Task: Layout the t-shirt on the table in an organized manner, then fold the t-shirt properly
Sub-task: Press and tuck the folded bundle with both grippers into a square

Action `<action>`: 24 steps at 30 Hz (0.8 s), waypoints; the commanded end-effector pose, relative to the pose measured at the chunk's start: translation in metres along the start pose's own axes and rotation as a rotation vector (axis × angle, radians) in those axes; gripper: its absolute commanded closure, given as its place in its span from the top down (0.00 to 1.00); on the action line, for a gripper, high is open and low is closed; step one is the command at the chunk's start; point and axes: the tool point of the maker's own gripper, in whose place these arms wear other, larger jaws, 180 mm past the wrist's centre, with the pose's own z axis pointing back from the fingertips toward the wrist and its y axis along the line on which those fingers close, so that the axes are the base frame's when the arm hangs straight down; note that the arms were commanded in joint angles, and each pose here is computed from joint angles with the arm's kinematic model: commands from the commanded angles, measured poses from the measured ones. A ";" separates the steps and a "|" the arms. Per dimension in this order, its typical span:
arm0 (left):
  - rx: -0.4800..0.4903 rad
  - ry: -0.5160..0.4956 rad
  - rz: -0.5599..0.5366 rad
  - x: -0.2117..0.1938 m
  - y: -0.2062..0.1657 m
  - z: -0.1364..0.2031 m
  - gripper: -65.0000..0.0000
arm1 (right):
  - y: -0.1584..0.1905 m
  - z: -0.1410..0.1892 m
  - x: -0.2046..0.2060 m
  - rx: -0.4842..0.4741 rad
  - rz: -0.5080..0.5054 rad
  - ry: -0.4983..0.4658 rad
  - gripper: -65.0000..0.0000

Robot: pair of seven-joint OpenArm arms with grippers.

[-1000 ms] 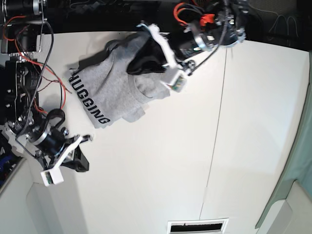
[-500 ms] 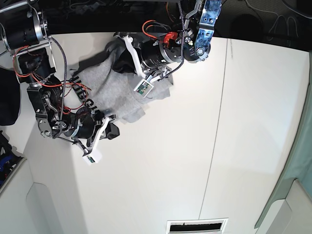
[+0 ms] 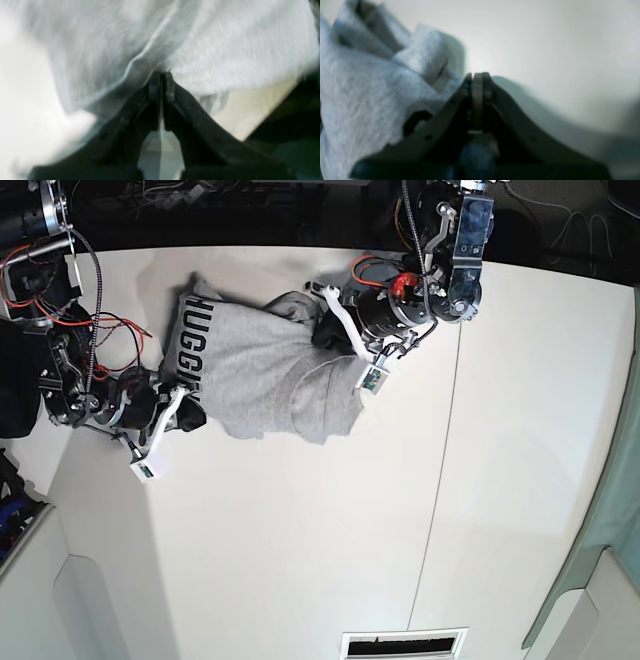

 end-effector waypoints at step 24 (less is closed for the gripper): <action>-0.063 -0.107 -0.069 0.109 0.010 -0.007 0.05 | 0.033 0.071 0.026 0.034 0.013 -0.240 0.00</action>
